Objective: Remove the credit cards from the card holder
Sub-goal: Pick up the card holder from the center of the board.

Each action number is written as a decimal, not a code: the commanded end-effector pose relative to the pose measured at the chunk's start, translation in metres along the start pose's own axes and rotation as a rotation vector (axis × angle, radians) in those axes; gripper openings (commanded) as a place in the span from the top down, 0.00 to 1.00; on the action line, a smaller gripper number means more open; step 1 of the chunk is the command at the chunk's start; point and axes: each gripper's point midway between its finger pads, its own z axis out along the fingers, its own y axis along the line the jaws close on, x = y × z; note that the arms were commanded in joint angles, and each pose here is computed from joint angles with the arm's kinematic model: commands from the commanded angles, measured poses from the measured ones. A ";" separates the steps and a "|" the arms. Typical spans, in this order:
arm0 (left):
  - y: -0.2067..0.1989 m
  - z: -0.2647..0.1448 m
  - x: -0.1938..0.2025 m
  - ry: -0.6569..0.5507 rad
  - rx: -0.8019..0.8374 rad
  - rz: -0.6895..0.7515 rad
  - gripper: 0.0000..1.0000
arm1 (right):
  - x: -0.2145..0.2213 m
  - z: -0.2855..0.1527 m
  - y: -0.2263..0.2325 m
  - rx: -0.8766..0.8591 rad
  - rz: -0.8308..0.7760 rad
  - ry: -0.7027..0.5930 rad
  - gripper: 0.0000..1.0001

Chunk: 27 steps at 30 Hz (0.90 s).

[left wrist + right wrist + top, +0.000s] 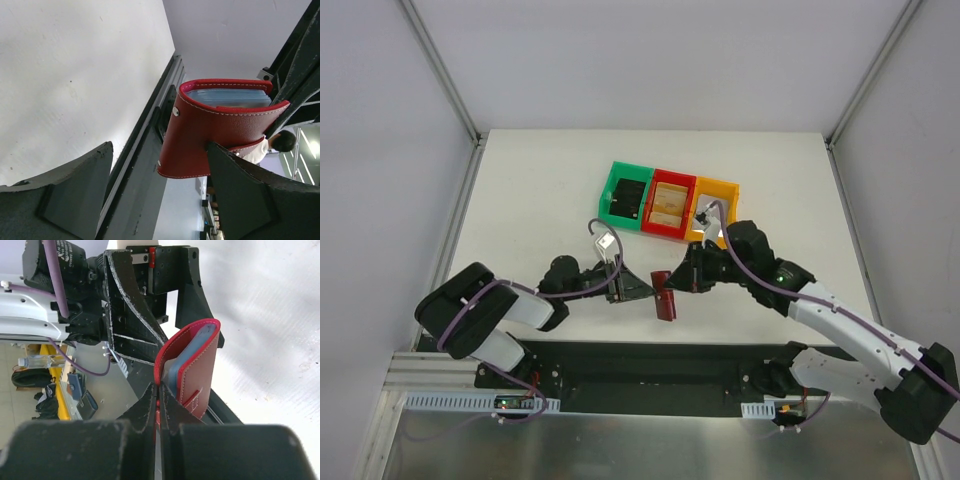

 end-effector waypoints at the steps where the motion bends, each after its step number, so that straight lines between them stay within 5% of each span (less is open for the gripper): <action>1: -0.097 -0.014 -0.028 -0.121 0.365 0.296 0.25 | -0.016 -0.013 0.040 -0.156 -0.045 -0.042 1.00; 27: -0.202 -0.059 -0.036 -0.238 0.628 0.497 0.24 | -0.044 -0.050 0.113 -0.388 -0.099 -0.107 0.99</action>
